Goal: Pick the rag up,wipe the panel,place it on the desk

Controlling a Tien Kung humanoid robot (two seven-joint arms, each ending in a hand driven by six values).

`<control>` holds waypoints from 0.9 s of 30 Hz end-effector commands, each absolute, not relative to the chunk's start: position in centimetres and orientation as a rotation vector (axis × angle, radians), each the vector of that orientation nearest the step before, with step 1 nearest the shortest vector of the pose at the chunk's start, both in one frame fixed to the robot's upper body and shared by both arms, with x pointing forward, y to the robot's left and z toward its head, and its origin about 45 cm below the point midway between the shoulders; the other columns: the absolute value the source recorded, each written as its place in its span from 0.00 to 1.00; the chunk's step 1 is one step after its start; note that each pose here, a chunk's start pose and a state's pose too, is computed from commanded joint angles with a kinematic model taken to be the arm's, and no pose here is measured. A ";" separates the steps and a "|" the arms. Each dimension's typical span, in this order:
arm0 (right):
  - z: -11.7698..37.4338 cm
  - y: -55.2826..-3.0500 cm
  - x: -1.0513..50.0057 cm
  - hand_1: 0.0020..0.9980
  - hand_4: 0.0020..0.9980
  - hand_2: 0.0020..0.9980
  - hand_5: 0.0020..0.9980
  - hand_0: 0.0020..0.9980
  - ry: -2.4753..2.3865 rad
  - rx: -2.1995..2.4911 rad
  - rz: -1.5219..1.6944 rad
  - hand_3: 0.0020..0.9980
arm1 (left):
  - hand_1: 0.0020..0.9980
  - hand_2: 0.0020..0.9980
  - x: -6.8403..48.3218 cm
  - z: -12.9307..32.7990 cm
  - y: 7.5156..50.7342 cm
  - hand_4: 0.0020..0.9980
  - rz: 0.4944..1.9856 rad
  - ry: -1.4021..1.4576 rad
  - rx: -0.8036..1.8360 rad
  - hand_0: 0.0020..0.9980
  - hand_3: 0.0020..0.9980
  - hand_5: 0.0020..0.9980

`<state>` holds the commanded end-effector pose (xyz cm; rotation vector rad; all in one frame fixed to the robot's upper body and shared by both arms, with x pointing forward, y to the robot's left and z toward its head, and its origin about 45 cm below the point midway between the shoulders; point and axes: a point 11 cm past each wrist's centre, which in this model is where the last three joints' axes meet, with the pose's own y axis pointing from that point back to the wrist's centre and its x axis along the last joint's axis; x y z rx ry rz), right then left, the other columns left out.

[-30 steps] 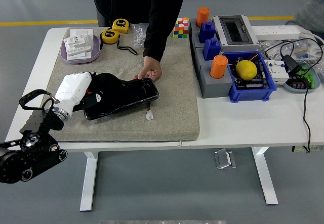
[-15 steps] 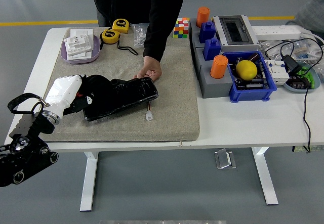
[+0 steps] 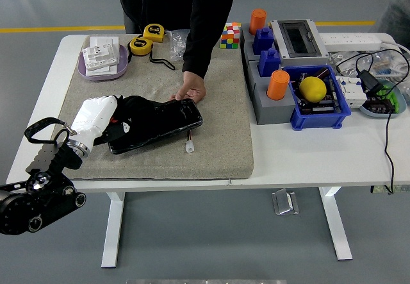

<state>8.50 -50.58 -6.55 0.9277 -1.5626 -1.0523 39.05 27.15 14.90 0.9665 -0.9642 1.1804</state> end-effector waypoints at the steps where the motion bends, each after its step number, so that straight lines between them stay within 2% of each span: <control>1: -6.5 -50.6 8.5 0.57 1.00 0.70 0.54 0.75 -1.563 0.928 -1.051 0.59 | 0.13 0.49 39.1 15.0 26.9 0.29 1.180 -0.965 0.961 0.19 0.46 0.00; 27: -6.0 -51.2 9.4 0.57 1.00 0.70 0.54 0.75 -1.548 0.943 -1.022 0.59 | 0.12 0.49 40.3 15.7 20.5 0.28 1.108 -0.989 0.882 0.19 0.46 0.00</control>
